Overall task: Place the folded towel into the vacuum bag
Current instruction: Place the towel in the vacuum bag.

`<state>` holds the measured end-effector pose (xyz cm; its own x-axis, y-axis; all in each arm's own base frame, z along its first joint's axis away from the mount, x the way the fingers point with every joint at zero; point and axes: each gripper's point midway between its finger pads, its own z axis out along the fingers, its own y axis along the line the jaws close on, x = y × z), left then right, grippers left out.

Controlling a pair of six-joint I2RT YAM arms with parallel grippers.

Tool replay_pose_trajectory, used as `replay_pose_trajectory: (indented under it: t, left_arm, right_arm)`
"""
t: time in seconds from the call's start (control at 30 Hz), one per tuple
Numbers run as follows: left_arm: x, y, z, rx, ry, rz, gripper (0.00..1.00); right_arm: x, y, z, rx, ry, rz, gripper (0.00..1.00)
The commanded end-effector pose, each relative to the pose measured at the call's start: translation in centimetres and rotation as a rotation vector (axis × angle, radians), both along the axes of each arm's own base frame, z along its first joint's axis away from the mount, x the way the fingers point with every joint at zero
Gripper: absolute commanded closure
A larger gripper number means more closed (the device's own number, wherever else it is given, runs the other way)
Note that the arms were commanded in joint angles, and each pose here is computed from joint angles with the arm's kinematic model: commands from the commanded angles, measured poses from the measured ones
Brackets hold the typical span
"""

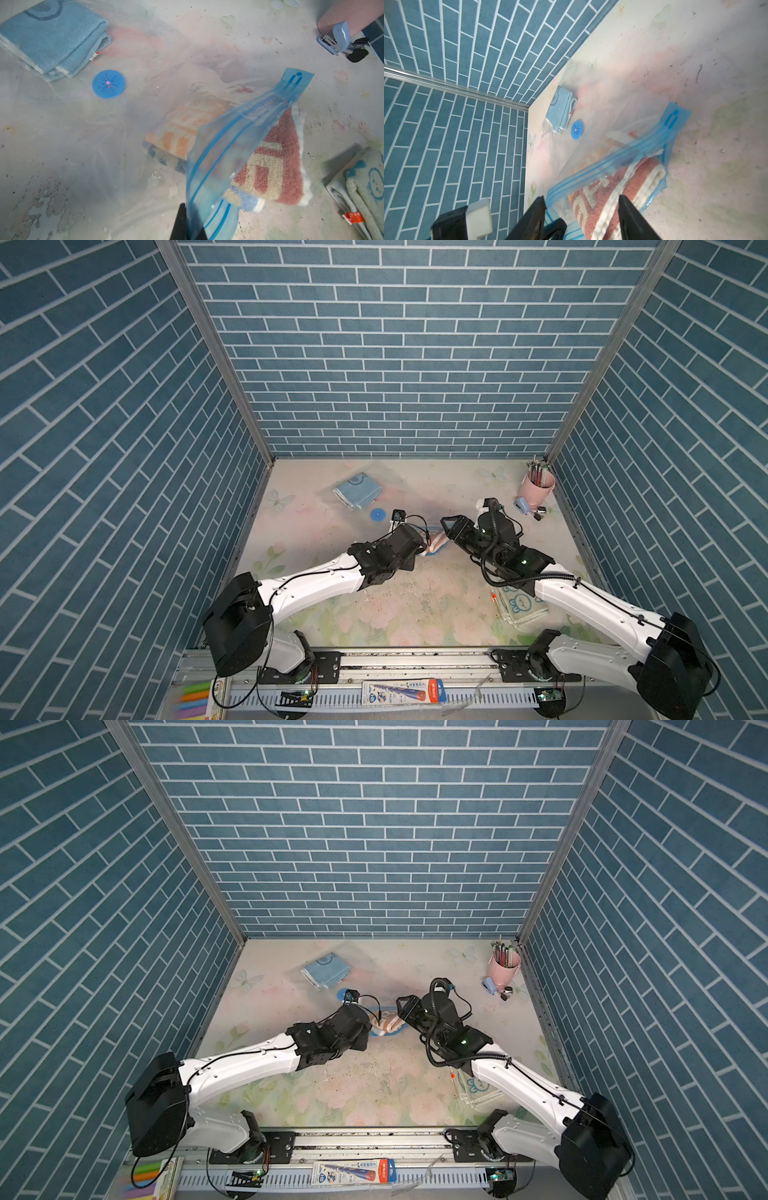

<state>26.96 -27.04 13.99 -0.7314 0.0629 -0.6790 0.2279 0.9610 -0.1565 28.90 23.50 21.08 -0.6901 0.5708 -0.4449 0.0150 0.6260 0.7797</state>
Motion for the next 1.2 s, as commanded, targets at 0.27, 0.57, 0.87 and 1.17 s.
replay_pose_trajectory:
  t: [0.27, 0.57, 0.87, 1.17]
  left_arm:
    - [0.1, 0.6, 1.4, 0.01, -0.038, 0.009, 1.0]
    - [0.0, 0.7, 1.5, 0.014, -0.035, 0.009, 1.0]
    - [-0.3, 1.4, 1.6, 0.015, -0.039, 0.021, 1.0]
    - [-0.2, 1.3, 1.7, 0.015, -0.041, 0.021, 1.0]
  right_arm:
    - [-0.8, -4.8, -2.8, -0.066, 0.044, -0.04, 0.23]
    - [0.9, -3.6, -4.2, -0.046, 0.083, 0.0, 0.29]
    - [3.4, -2.1, -5.2, -0.053, 0.107, 0.049, 0.42]
    - [4.4, -1.9, -6.1, -0.089, 0.119, 0.066, 0.6]
